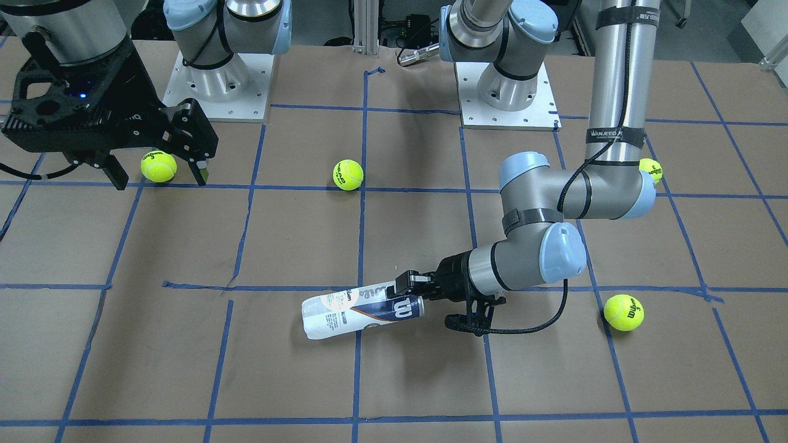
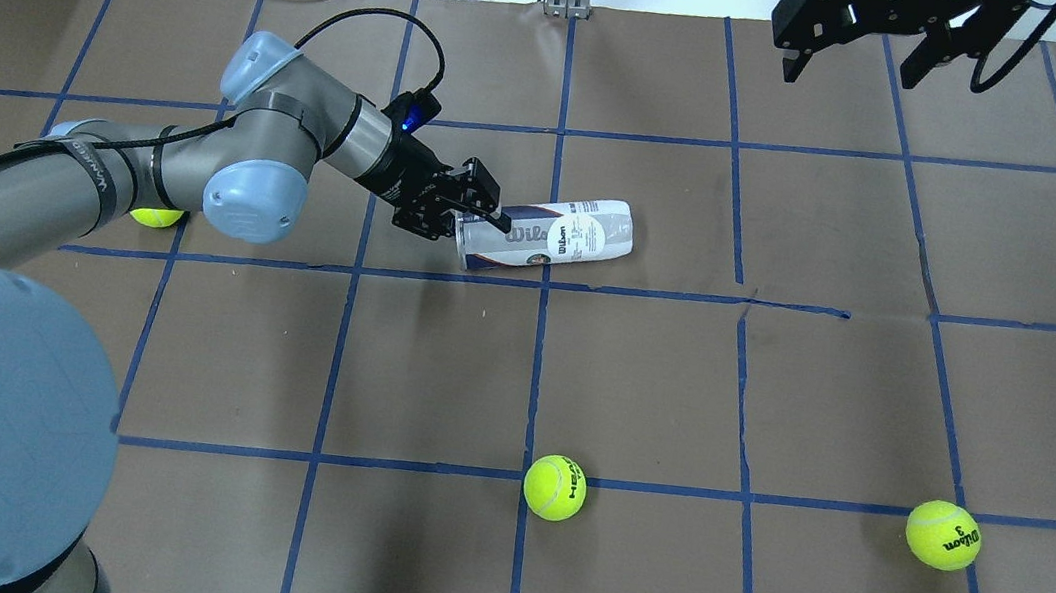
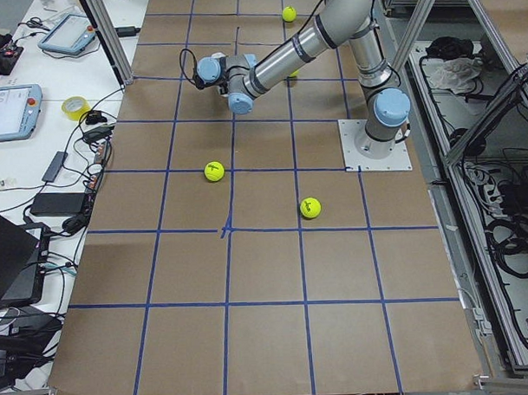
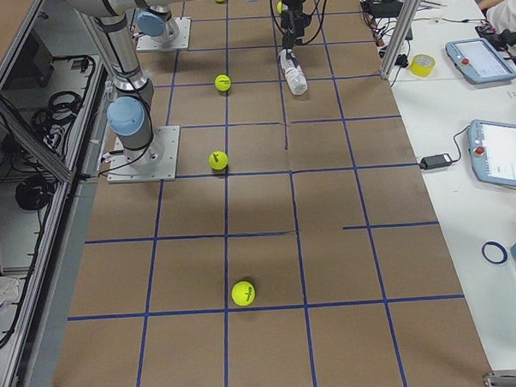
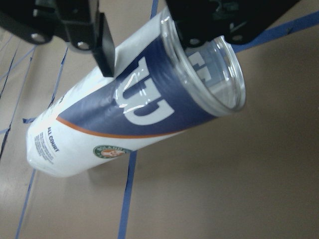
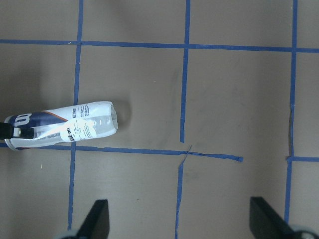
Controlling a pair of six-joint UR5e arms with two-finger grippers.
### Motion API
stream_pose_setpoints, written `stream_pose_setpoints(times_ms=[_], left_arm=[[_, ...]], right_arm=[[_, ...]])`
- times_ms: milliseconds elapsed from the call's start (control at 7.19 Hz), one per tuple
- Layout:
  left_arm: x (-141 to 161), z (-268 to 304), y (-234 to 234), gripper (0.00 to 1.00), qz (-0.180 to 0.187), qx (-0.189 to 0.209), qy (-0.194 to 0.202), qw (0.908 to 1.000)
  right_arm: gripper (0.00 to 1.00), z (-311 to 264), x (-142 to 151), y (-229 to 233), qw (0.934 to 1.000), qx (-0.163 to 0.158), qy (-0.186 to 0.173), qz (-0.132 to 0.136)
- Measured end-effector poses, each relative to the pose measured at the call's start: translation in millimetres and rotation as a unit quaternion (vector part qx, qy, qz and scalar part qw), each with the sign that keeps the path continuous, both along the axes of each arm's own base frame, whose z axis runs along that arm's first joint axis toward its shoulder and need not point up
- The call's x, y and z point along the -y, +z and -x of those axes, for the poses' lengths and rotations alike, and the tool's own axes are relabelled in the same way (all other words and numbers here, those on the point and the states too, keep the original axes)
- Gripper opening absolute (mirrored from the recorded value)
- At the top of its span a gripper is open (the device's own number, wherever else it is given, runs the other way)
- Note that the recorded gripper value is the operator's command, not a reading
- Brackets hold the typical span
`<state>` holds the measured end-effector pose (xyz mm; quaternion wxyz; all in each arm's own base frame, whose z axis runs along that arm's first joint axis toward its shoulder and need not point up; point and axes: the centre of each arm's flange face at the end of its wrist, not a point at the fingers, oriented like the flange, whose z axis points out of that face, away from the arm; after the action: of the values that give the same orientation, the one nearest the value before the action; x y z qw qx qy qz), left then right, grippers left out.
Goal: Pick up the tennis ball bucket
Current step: 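Grip the can's rim with the left gripper and tip it upright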
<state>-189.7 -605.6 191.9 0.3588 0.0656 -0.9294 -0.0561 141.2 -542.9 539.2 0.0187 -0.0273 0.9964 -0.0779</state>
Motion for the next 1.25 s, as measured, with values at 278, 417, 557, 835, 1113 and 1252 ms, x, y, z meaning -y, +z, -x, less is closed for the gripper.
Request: stream_pose_setpoints(times_ms=[278, 417, 557, 835, 1113, 1252], left_arm=[[27.0, -6.4, 46.2, 0.0, -0.005, 0.041, 0.067, 0.9969], [46.1, -10.4, 79.5, 0.0, 0.0, 0.06, 0.097, 0.9934], [62.3, -14.4, 112.6, 0.0, 0.004, 0.078, 0.129, 0.9885], [81.5, -24.0, 161.5, 0.0, 0.025, 0.134, 0.17, 0.976], [80.1, -12.5, 177.2, 0.0, 0.071, 0.194, 0.123, 0.9706], [74.4, 1.8, 176.8, 0.0, 0.106, 0.244, 0.052, 0.9627]], right_arm=[[1.0, -0.6, -0.1, -0.8, 1.0, 0.001, 0.001, -0.001], [1.0, -0.5, 0.2, -1.8, 1.0, 0.001, 0.001, -0.002], [1.0, -0.5, 0.4, -2.6, 1.0, 0.001, 0.002, -0.003], [1.0, -0.5, 0.8, -3.5, 1.0, 0.0, 0.002, -0.004], [1.0, -0.6, 0.6, -3.9, 1.0, 0.0, 0.004, -0.004], [1.0, -0.4, 0.4, -3.8, 1.0, 0.0, 0.005, -0.004]])
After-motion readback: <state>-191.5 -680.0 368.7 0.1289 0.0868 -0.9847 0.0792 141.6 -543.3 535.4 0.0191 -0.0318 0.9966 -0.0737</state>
